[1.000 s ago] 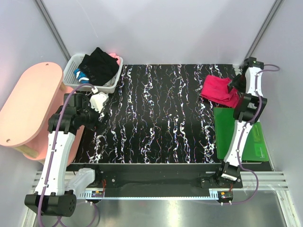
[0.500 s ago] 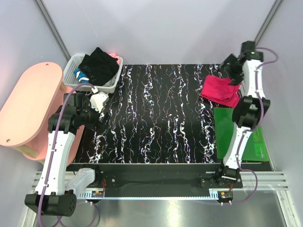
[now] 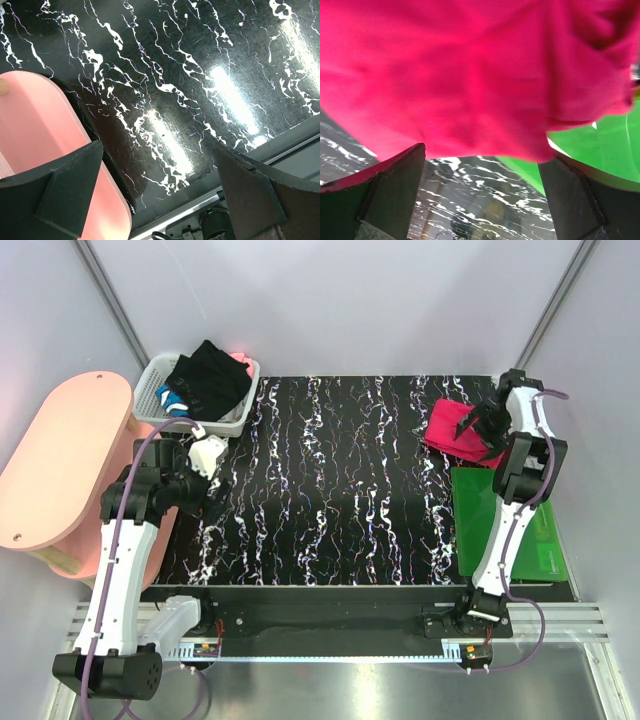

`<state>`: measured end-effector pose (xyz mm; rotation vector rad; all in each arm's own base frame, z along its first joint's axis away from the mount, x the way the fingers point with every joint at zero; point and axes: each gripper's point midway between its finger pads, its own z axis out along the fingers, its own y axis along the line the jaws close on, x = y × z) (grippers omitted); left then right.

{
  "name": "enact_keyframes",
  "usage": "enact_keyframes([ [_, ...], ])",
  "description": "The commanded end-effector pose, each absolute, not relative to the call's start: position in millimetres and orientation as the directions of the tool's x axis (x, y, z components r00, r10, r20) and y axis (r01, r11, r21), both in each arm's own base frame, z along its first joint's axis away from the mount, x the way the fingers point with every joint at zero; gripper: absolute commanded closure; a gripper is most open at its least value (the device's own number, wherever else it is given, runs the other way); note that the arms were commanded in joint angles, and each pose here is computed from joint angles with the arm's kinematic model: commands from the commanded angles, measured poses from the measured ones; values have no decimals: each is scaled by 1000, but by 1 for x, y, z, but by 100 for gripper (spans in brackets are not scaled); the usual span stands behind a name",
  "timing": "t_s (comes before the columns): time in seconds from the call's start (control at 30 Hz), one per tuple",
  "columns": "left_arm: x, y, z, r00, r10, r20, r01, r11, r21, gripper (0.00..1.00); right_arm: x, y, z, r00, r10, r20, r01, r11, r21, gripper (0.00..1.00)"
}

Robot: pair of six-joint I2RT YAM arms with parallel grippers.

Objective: Fold and stack the t-shirts
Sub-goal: Put the neatly folded tshirt into the corner of the board with the right arm

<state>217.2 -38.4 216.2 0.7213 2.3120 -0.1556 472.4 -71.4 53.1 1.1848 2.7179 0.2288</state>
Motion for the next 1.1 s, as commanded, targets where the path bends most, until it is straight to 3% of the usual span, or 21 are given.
enact_keyframes([
  [0.0,221,-38,219,-582,445,-681,528,843,100,1,470,-86,80,-661,730,-175,695,683,225,0],
  [0.17,221,-37,220,-578,448,-682,527,843,108,1,458,-86,63,-667,734,-130,706,678,205,0],
  [0.3,220,-36,221,-575,450,-684,524,844,115,1,464,-77,85,-660,738,-140,690,669,275,0],
  [0.57,221,-41,222,-591,407,-696,510,857,68,1,479,3,203,-702,605,-377,434,782,447,0],
  [0.77,225,-43,220,-625,350,-697,466,885,27,1,425,96,277,-677,417,-607,74,858,508,0],
  [1.07,226,-37,229,-614,328,-718,420,906,54,1,343,124,306,-660,353,-663,-142,808,571,0],
])
